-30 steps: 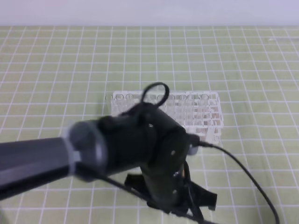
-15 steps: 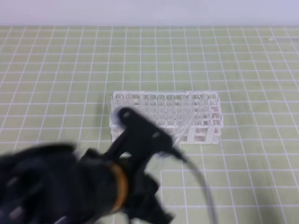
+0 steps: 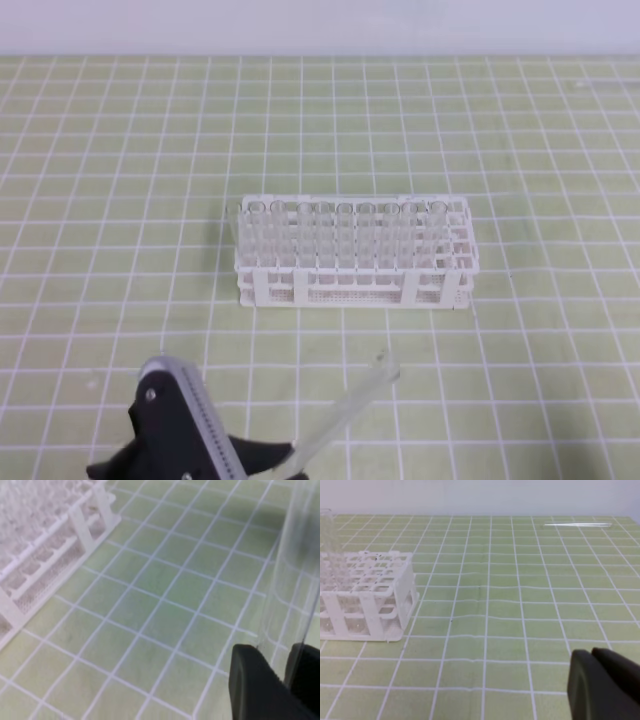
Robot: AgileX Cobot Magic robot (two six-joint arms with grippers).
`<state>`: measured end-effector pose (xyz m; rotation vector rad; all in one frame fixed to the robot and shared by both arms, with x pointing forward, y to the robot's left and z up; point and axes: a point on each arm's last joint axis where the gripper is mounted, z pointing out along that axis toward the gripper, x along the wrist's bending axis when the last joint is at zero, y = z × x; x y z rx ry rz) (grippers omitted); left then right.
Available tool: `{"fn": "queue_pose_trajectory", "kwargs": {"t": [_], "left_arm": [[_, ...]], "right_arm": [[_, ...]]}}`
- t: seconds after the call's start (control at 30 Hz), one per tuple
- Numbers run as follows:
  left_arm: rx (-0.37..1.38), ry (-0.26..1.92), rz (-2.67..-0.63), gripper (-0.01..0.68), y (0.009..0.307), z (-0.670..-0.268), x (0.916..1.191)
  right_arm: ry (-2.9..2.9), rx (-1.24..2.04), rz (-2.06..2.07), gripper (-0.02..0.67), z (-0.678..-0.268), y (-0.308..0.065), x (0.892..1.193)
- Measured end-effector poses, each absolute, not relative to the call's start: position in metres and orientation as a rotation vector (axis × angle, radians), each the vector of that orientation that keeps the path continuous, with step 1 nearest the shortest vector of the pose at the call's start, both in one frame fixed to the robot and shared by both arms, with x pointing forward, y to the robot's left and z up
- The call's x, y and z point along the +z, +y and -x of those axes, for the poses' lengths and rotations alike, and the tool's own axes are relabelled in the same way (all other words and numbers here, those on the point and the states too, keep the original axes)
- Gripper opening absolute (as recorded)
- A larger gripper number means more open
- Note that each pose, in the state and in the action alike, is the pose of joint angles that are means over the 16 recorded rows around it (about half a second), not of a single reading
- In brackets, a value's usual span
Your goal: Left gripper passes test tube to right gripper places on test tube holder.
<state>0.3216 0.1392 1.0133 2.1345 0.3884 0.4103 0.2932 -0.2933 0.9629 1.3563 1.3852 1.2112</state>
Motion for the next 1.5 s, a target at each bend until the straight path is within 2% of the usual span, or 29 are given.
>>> {"fn": "queue_pose_trajectory", "kwargs": {"t": [0.27,0.7,1.23,1.5], "left_arm": [[0.385,0.347,-2.119,0.135,0.143,-0.316,1.005],[0.364,0.375,-2.05,0.135,0.142,-0.321,1.009],[0.305,0.395,-2.022,0.135,0.132,-0.33,1.0],[0.208,0.365,-2.009,0.134,0.116,-0.331,0.988]], "right_arm": [[1.384,1.213,-1.359,-0.018,-0.293,-0.293,0.963],[1.368,1.239,-1.37,-0.018,-0.293,-0.293,0.964],[0.69,2.055,-1.908,-0.018,-0.294,-0.286,0.984],[0.778,2.063,-1.914,-0.018,-0.293,-0.281,0.983]]}}
